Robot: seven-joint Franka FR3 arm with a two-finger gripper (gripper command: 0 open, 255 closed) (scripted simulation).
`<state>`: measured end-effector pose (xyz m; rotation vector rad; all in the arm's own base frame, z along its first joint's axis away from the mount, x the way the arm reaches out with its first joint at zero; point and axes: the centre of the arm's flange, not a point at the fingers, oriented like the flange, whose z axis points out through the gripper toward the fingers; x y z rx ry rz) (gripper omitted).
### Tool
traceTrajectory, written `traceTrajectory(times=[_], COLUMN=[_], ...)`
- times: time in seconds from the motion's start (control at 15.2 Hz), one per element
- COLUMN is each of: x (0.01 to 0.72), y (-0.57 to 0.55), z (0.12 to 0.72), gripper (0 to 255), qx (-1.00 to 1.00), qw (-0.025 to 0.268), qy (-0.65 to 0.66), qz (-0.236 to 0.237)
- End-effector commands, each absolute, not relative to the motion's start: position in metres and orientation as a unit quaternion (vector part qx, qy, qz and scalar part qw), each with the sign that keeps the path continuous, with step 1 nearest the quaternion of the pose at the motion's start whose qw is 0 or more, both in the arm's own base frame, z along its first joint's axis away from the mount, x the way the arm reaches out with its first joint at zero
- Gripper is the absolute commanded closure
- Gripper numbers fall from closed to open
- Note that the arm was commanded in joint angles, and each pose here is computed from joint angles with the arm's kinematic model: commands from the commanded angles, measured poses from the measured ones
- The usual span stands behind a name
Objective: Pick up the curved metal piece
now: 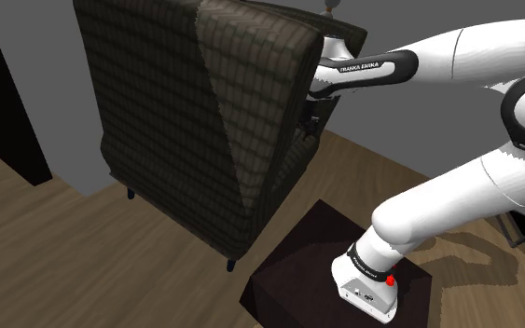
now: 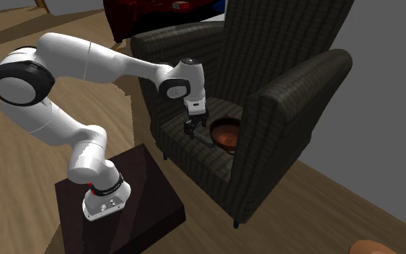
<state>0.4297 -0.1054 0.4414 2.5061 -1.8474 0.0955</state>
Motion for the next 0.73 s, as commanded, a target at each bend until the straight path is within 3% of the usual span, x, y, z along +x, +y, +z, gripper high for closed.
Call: traceTrajectory(times=[0.0,0.46,0.53,0.66], x=[0.431,0.431,0.431,0.431], y=[-0.109,-0.109,-0.109,-0.109], z=[0.429,0.399,0.399,0.399], gripper=[0,0,255,255], qx=[0.792,0.792,0.792,0.792], qw=[0.014,0.014,0.014,0.014], qy=[-0.609,-0.609,-0.609,-0.609], qz=[0.033,0.033,0.033,0.033])
